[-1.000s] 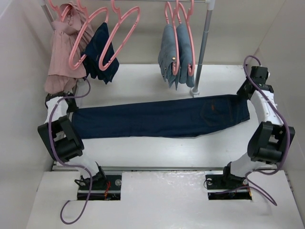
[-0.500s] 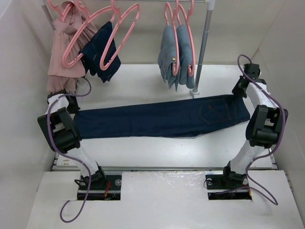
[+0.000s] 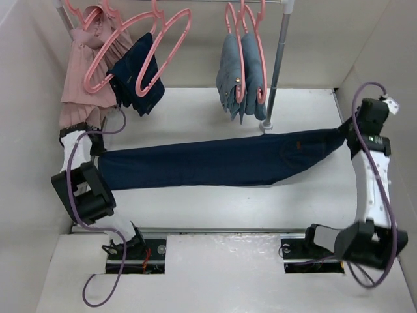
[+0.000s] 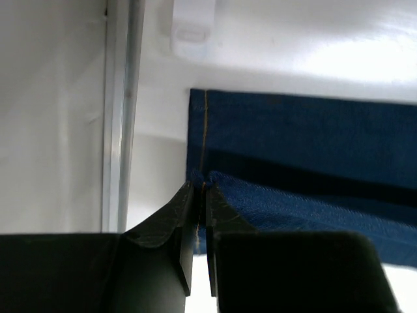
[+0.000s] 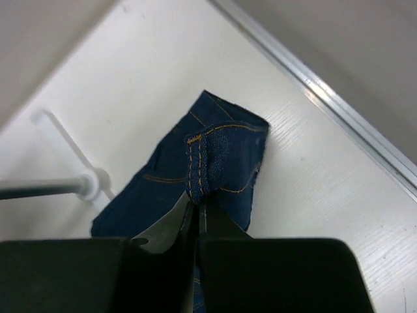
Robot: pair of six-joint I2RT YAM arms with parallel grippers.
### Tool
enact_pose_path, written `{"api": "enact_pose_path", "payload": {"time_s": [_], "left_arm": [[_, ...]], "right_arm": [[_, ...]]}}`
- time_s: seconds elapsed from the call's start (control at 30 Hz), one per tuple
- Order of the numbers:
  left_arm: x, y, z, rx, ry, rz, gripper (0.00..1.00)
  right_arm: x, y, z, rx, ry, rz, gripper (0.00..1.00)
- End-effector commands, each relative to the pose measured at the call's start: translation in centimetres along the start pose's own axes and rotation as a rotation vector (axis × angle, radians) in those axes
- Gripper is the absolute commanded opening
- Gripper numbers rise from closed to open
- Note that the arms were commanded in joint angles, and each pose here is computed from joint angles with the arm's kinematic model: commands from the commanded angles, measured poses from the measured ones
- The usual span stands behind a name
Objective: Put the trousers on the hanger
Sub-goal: Fold the trousers at the center of the board.
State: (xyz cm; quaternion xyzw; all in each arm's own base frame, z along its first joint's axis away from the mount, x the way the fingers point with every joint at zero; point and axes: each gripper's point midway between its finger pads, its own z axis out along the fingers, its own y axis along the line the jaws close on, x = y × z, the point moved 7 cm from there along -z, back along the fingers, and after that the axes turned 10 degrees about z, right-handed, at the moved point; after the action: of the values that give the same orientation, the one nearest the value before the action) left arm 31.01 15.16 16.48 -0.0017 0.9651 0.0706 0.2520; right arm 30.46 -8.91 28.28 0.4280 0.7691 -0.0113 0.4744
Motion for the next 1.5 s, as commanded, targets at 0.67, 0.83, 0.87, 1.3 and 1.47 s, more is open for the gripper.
{"api": "enact_pose_path", "payload": {"time_s": [0.67,0.83,0.87,1.3,1.47], "left_arm": [[0.4,0.4,-2.5,0.016,0.023,0.061,0.0],[-1.8,1.5,-0.6,0.004,0.0,0.029,0.0],[-1.8,1.5,0.3,0.012,0.018,0.011,0.0],[-1.8,0.4,3.9,0.017,0.099,0.029,0.18],[-2.0,0.6,4.2,-0.005,0.1,0.019,0.46]], "right_arm": [[-0.1,-1.2,-0.9,-0.029,-0.108,0.133,0.0],[-1.8,1.1,3.8,-0.012,-0.057,0.09,0.0],[-1.0,1.1,5.5,0.004,-0.016,0.07,0.0],[2.6,0.9,13.5,0.082,0.175,-0.008,0.22],[3.1,0.4,13.9,0.107,0.2,-0.057,0.91]]}}
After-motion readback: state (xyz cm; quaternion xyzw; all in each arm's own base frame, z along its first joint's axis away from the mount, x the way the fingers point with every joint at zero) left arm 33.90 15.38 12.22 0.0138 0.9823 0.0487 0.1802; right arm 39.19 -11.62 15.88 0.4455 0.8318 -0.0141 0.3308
